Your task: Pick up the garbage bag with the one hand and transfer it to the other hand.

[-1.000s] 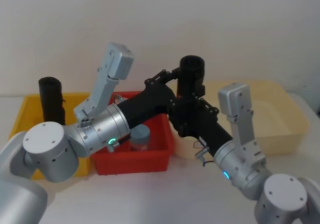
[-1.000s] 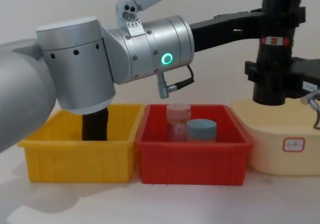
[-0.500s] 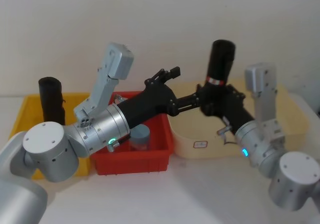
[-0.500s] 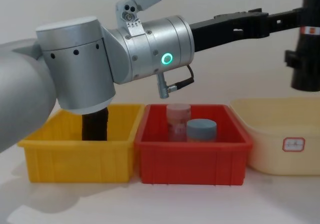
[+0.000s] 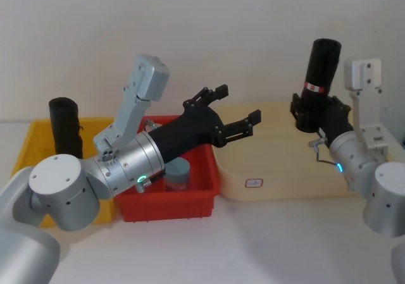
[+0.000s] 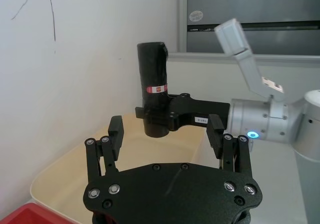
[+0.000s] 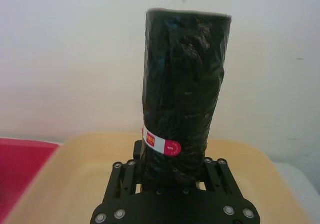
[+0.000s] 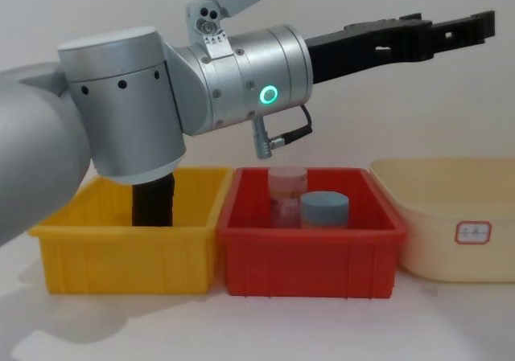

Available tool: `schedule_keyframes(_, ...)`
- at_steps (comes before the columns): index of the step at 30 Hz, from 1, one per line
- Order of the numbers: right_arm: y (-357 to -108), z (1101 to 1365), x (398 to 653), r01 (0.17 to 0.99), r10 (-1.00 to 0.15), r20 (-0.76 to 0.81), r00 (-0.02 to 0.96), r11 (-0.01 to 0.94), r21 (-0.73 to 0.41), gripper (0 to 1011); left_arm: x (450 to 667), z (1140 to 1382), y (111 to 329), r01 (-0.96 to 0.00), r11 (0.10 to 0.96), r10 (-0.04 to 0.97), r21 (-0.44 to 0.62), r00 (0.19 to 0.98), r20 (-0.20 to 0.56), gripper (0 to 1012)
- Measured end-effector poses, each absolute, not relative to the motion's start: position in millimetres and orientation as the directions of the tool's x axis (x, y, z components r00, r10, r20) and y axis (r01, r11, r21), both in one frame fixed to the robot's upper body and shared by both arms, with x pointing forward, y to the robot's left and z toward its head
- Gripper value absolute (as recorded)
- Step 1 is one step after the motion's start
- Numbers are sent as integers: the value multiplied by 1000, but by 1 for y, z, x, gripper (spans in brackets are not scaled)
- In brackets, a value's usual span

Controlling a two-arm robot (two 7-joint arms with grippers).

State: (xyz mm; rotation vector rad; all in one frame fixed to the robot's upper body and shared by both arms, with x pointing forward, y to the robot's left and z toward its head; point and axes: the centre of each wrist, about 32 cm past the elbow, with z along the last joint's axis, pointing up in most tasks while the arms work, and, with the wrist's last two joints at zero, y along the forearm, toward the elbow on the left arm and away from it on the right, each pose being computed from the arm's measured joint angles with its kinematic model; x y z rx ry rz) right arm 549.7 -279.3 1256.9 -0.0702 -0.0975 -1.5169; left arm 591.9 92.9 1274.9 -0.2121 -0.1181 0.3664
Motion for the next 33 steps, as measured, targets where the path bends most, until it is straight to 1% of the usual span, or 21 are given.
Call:
schedule_keyframes(1, -280, 1257, 551, 999, -993, 113, 44, 46, 8, 550, 592, 1275, 93, -342, 912, 367, -227, 927, 76, 1001)
schedule_keyframes(3, -284, 1260, 555, 1000, -991, 129, 25, 24, -13, 618, 592, 1275, 93, -342, 912, 367, -227, 927, 76, 1001)
schedule_keyframes(5, -287, 1261, 560, 999, -989, 148, 8, 3, -38, 654, 592, 1275, 93, -342, 912, 367, -227, 927, 76, 1001)
schedule_keyframes(7, -289, 1262, 563, 999, -987, 162, -1, -9, -53, 726, 592, 1275, 93, -342, 912, 367, -227, 927, 76, 1001)
schedule_keyframes(11, -291, 1264, 572, 996, -980, 196, -15, -33, -85, 833, 592, 1275, 93, -342, 912, 367, -226, 927, 76, 1001)
schedule_keyframes(14, -292, 1266, 575, 995, -978, 209, -20, -40, -92, 918, 592, 1275, 93, -342, 912, 367, -227, 927, 76, 1001)
schedule_keyframes(15, -292, 1267, 575, 995, -977, 213, -21, -41, -94, 928, 592, 1275, 93, -342, 912, 367, -227, 927, 76, 1001)
schedule_keyframes(16, -292, 1268, 577, 995, -975, 220, -22, -44, -95, 963, 592, 1275, 93, -342, 912, 367, -227, 927, 76, 1001)
schedule_keyframes(18, -292, 1271, 578, 995, -973, 228, -23, -45, -90, 1001, 592, 1275, 93, -342, 912, 367, -227, 927, 76, 1001)
schedule_keyframes(23, -289, 1278, 577, 997, -971, 237, -15, -32, -67, 1001, 592, 1275, 93, -342, 912, 367, -227, 927, 76, 1001)
schedule_keyframes(33, -277, 1291, 568, 999, -971, 238, 33, 32, -5, 1002, 590, 1275, 95, -353, 907, 379, -229, 922, 77, 1001)
